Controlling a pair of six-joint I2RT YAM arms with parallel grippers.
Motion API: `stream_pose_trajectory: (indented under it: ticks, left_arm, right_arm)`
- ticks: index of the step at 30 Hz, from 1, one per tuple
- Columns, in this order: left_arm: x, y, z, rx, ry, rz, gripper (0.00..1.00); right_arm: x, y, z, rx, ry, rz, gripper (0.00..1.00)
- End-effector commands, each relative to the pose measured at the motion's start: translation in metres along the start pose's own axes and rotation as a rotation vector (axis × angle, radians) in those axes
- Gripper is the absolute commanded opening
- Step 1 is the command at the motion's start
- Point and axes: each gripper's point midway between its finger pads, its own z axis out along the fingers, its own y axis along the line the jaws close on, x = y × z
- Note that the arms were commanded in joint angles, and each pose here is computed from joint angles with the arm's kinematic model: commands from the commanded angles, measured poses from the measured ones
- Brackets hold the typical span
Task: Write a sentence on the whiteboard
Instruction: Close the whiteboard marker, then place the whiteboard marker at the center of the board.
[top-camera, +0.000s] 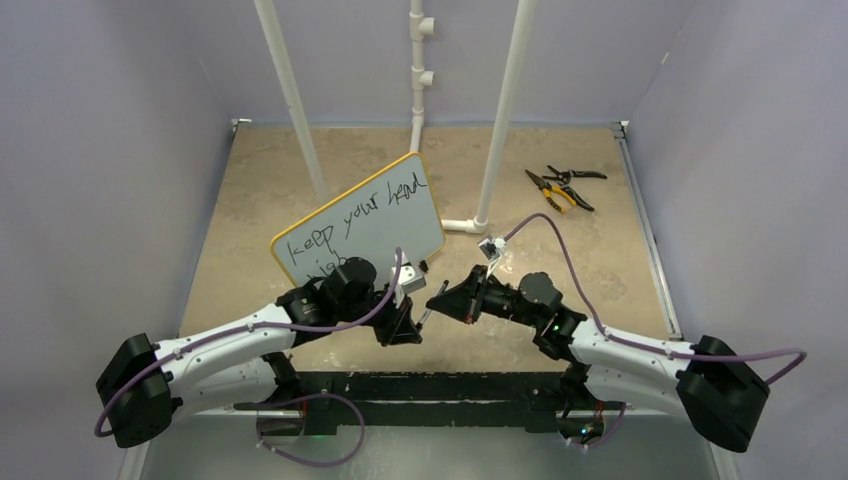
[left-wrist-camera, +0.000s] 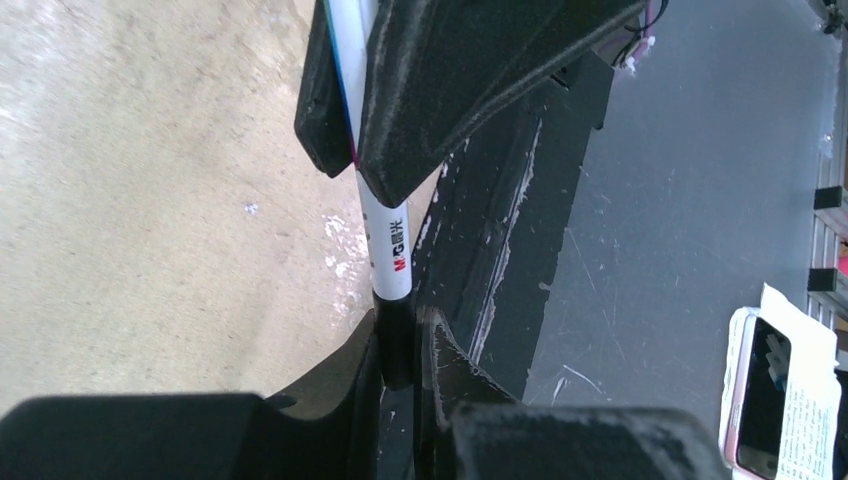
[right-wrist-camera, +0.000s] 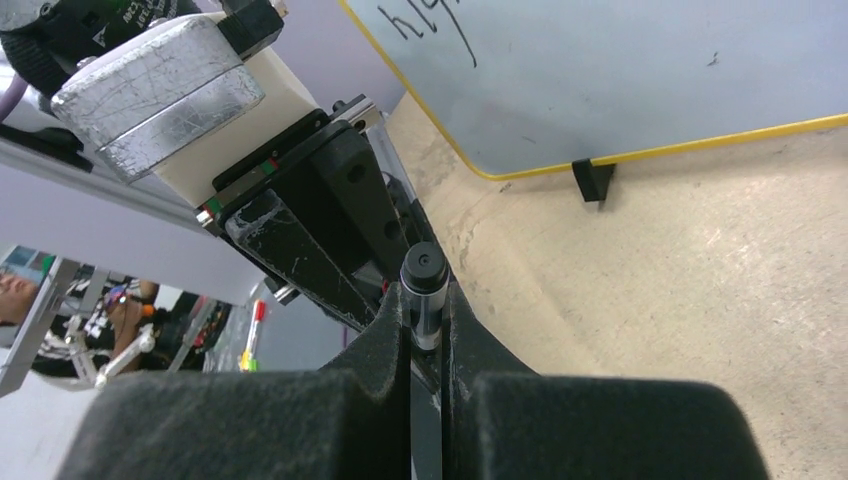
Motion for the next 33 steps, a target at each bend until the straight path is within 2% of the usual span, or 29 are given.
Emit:
stream_pose_trajectory:
  ticks: [1,5,8,13,16,20,24,27,31,33]
  left_arm:
    - [-0.166,-0.023,-0.037,-0.062,-0.511,0.274,0.00]
    - [-0.166,-0.009,-0.039,-0.148,-0.480,0.239,0.30]
    - [-0.168,-0.002,-0.043,-0.190,-0.477,0.226,0.46]
    - [-0.181,-0.001,-0.049,-0.214,-0.473,0.204,0.59]
    - [-0.198,0.001,-0.057,-0.244,-0.469,0.183,0.63]
    - [-0.224,0.015,-0.067,-0.304,-0.468,0.163,0.66]
    - [-0.247,0.038,-0.085,-0.393,-0.494,0.146,0.69]
    - [-0.259,0.059,-0.100,-0.465,-0.507,0.125,0.70]
    - [-0.272,0.089,-0.128,-0.558,-0.546,0.086,0.73]
    - [-0.277,0.103,-0.145,-0.605,-0.574,0.057,0.73]
  right_arm:
    - [0.054,-0.005,-0.017,0.122,0.234,0.116,0.00]
    - [0.007,-0.019,-0.020,0.316,0.038,0.106,0.00]
    - [-0.013,-0.046,-0.030,0.449,-0.038,0.118,0.00]
    - [-0.034,-0.085,-0.042,0.549,-0.100,0.136,0.00]
    - [-0.044,-0.102,-0.043,0.622,-0.123,0.115,0.01]
    - [-0.047,-0.134,-0.043,0.715,-0.111,0.118,0.06]
    - [-0.056,-0.156,-0.048,0.762,-0.134,0.122,0.25]
    - [-0.072,-0.161,-0.052,0.778,-0.173,0.099,0.48]
    - [-0.103,-0.160,-0.060,0.804,-0.231,0.046,0.86]
    - [-0.124,-0.159,-0.069,0.836,-0.271,0.008,0.96]
